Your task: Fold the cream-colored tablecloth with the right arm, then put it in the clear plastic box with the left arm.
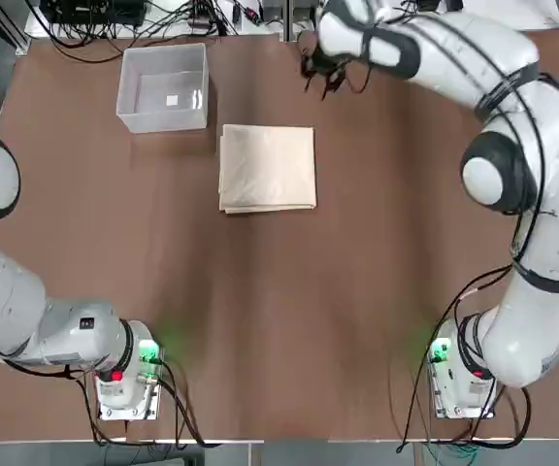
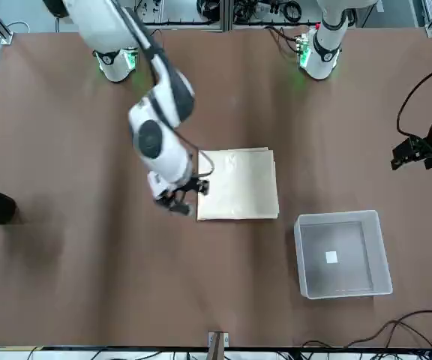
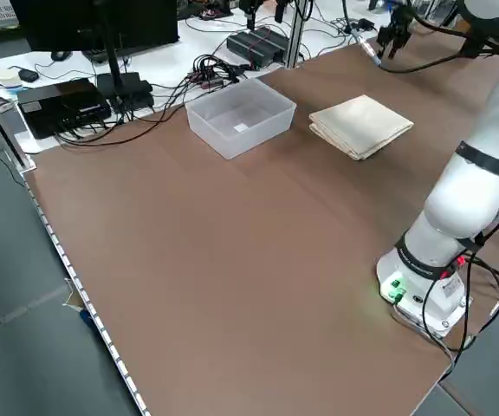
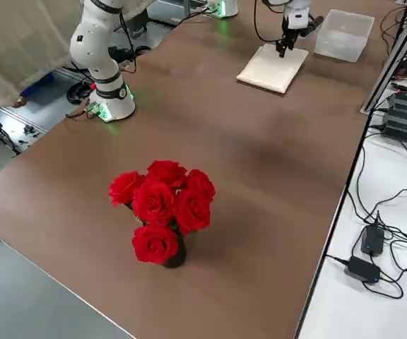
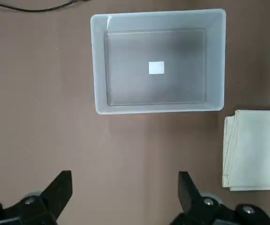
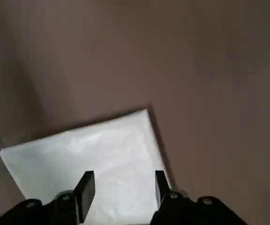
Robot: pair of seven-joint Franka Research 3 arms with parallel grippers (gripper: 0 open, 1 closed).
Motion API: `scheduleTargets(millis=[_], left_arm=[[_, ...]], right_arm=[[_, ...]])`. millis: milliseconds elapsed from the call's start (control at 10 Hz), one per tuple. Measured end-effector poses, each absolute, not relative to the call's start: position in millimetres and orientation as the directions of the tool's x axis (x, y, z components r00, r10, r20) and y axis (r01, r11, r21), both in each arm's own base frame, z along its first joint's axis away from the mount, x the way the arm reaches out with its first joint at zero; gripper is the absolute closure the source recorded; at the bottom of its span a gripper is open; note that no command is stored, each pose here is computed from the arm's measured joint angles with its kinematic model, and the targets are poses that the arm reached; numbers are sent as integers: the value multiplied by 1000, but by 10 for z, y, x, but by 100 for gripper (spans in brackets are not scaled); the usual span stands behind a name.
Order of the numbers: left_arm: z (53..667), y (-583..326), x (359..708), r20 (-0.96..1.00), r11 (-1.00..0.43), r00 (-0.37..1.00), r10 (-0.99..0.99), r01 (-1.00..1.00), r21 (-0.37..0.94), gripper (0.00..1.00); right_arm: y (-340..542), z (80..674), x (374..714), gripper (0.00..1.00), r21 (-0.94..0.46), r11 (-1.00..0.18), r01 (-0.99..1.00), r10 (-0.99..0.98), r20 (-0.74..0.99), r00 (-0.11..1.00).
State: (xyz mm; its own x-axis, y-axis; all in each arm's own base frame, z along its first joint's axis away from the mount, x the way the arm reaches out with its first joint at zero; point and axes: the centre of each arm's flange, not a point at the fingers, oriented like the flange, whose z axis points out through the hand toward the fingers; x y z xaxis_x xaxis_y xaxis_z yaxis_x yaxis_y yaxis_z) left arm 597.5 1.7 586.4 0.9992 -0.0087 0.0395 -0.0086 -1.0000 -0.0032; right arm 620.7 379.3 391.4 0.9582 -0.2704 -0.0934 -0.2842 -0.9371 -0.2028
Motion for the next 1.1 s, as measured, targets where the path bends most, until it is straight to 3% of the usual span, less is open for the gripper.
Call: scheduleTargets(millis=[500,900,1100], left_arm=[[5824,-8,6013,45,-1000,999,-13,-13,-3,0],[5645,-287,6057,14,-996,999,-39,-40,75,1],[5468,-420,6046,-23,-988,999,-40,-35,152,4]], right_arm=[[1736,4808,6694,40,-180,-963,-200,-191,-67,979],[68,5340,6762,30,-97,-980,-175,-177,8,984],[-387,5722,6569,25,-45,-988,-145,-147,30,989]])
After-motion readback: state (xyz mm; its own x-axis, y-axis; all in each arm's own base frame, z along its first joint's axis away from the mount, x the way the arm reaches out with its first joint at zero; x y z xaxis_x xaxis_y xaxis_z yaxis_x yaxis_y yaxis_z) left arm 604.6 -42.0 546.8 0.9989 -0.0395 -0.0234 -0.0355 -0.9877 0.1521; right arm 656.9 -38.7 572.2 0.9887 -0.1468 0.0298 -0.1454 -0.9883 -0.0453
